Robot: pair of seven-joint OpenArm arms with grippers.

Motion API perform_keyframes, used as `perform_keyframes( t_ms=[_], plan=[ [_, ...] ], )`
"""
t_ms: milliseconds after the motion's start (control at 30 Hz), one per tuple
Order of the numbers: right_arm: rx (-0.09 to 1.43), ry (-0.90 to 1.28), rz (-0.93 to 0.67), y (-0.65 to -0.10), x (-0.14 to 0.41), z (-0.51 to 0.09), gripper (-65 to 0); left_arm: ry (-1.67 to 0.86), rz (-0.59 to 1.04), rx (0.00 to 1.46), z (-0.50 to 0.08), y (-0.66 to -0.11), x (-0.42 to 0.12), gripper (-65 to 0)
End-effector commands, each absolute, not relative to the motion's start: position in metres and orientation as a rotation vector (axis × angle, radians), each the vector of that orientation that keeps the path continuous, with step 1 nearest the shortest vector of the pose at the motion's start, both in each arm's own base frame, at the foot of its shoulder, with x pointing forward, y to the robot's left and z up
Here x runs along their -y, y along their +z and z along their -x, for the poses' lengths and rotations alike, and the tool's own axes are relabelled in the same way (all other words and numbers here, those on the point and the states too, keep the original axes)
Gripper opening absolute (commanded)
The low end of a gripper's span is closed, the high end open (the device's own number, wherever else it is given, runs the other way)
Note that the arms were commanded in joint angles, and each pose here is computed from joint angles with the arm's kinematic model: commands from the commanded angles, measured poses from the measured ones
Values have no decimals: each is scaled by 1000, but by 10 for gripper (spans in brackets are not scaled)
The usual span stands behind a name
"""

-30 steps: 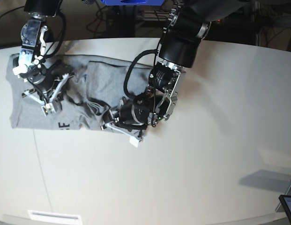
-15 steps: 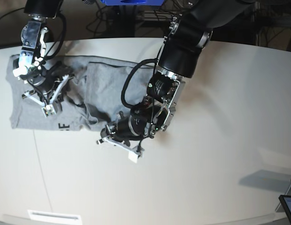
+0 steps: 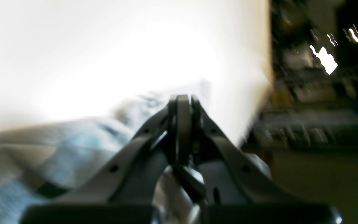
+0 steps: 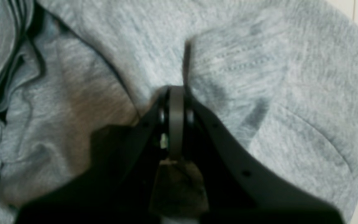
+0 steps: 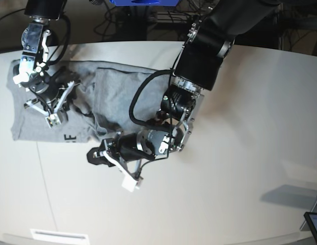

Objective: Fold the T-shirt properly
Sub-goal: 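Slide the left gripper along the folded end toward the right gripper, then open the left gripper and raise it away from the shirt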

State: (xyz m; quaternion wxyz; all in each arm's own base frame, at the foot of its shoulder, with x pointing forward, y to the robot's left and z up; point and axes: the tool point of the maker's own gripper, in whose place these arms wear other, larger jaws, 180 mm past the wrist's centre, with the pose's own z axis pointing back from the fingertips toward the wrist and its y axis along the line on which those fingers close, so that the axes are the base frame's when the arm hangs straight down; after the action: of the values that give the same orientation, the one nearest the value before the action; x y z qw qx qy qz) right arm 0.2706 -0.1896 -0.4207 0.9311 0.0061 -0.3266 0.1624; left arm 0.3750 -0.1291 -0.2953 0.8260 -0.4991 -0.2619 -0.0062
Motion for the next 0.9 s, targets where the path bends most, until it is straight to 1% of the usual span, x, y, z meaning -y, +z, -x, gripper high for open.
perform_keyframes(
  t_ms=[0,200,300,500,733,867],
  plan=[
    [534,344,53,-438,206,-249,-650,-32,1064,590,-376,-284,122,-650],
    [534,345,54,-438,207,-249,-650,179,915,460,-354,-326,84,-650],
    [536,346,54,-438,206,-250,-650,198,877,443,-345,-339,70,-650],
    [537,346,52,-438,205,-251,-650,188,707,444,-345,-378,44,-650],
    [538,345,56,-437,206,-250,-650,209,663,386,-320,-405,33,-650],
    [540,345,56,-436,206,-250,-650,325,575,321,-303,-425,11,-650]
  ],
)
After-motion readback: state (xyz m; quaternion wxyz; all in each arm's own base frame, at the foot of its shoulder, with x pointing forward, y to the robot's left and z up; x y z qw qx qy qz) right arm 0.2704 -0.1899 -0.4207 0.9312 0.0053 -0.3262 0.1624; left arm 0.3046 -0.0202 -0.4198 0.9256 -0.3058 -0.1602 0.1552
